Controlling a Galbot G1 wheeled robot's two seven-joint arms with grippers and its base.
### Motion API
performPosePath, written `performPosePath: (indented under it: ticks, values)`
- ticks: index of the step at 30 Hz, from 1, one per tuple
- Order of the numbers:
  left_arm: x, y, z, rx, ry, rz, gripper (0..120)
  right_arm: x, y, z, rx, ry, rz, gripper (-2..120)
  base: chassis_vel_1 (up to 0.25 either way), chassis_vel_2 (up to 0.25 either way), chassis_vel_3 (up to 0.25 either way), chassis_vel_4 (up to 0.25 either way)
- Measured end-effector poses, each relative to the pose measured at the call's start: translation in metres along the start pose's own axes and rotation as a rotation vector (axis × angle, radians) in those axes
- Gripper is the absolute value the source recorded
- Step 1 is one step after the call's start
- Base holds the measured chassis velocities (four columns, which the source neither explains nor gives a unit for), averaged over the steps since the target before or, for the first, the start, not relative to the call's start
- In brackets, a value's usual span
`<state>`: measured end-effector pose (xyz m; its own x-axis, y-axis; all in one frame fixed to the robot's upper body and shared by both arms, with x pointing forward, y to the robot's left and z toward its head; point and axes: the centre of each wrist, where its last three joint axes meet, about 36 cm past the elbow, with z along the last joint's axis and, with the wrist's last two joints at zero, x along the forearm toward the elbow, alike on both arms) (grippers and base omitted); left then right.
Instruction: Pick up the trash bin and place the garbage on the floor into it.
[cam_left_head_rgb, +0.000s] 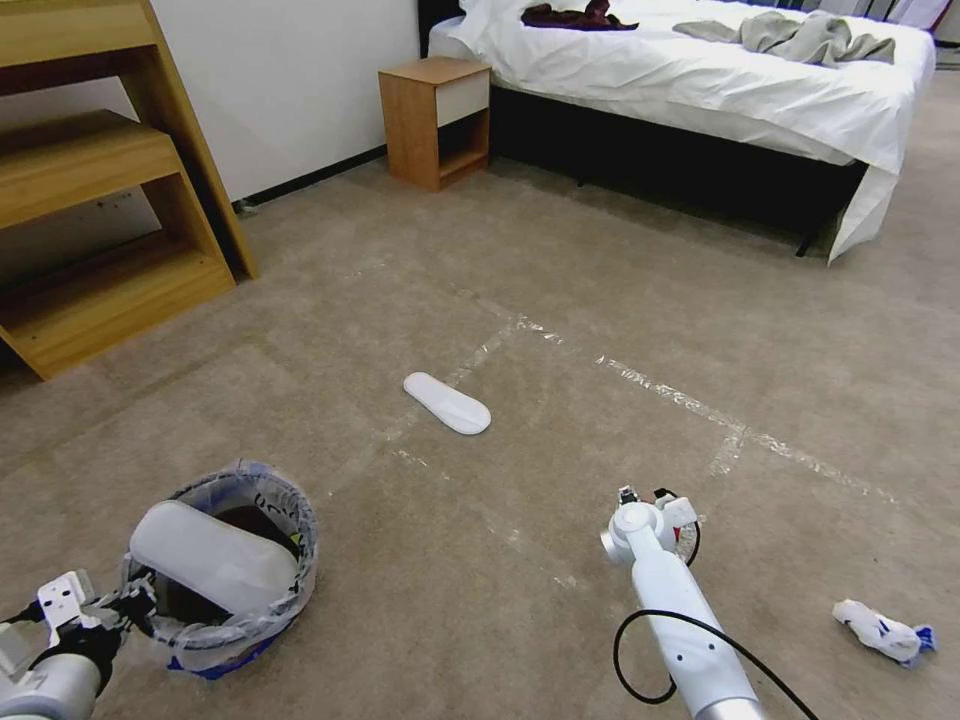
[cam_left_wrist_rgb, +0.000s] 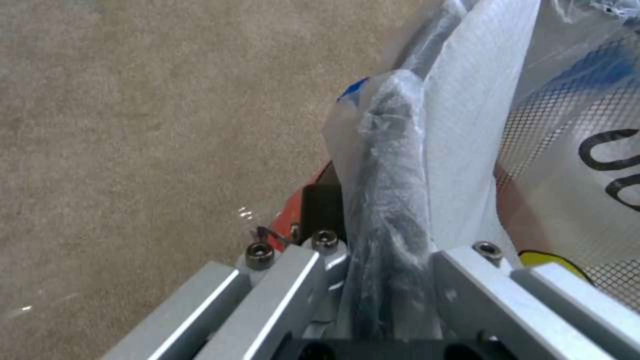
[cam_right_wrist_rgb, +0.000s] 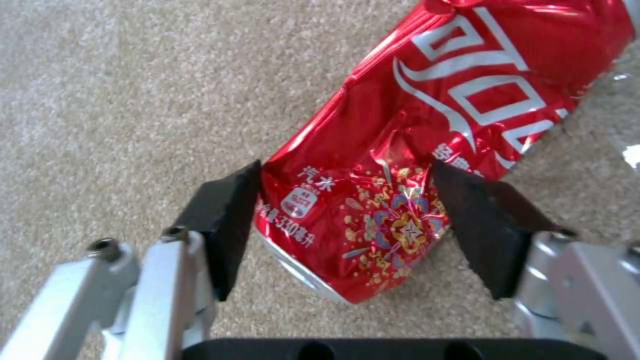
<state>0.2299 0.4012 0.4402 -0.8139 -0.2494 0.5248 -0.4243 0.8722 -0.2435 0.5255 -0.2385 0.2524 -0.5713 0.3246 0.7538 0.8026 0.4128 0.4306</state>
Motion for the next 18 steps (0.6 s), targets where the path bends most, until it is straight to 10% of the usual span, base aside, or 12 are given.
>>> performPosePath:
  ticks: [18]
  values:
    - [-0.003,0.0,0.011,-0.001,0.002,-0.002,1,0.014,-0.031,-0.003,0.048,-0.019,0.003,19,0.0,0.0,0.0,0.0]
